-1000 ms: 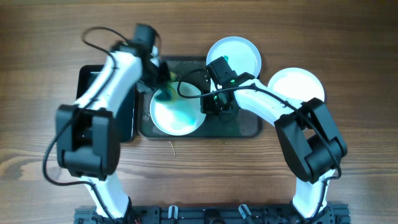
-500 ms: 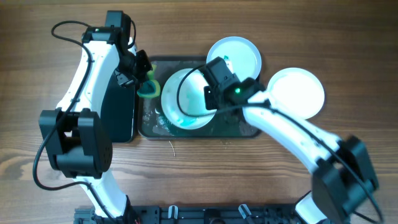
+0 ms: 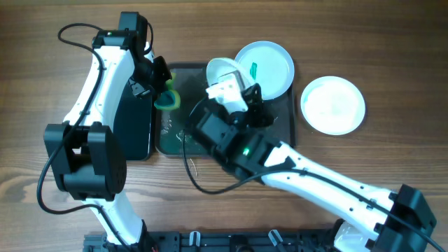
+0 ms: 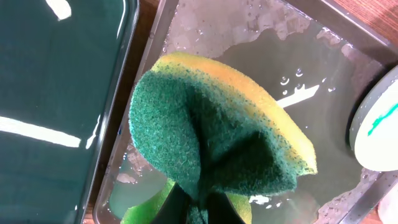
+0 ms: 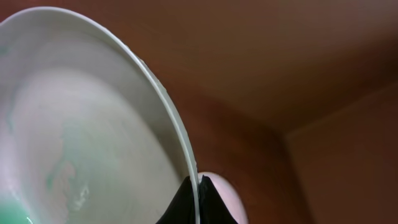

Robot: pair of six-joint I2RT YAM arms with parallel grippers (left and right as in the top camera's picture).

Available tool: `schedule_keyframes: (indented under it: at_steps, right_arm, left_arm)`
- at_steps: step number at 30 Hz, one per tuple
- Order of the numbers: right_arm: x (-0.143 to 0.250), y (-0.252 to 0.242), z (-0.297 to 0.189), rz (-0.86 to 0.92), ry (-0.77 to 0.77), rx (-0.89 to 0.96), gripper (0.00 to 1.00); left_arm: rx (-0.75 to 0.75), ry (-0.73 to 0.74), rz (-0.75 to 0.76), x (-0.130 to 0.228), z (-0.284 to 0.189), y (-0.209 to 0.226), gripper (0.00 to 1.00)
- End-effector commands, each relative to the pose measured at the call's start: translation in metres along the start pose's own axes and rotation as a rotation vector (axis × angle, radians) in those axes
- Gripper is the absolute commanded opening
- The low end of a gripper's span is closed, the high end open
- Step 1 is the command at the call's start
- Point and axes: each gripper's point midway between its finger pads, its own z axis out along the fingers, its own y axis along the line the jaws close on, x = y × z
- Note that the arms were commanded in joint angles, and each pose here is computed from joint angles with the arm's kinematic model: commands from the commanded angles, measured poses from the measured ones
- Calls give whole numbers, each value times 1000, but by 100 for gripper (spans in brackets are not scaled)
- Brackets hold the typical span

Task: Clean dirty plates on tray and stack at the side
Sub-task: 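Lift the scrubbed white plate off the tray with the right gripper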

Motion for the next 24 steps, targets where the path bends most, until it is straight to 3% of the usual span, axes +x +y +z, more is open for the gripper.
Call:
schedule_keyframes:
  at_steps: [1, 13, 19, 24]
  right_arm:
    - [-24, -44, -19, -68, -71, 234, 4]
    - [-42, -40, -24, -85, -94, 219, 4]
    - [-27, 14, -14, -21, -86, -92, 4]
    - [25, 65, -4, 225, 196, -470, 4]
  left_arm:
    - [7, -11, -3, -2, -3, -4, 4]
    - [3, -21, -2, -4, -3, -3, 4]
    - [4, -21, 0, -4, -2, -4, 4]
    - [4, -21, 0, -4, -2, -4, 4]
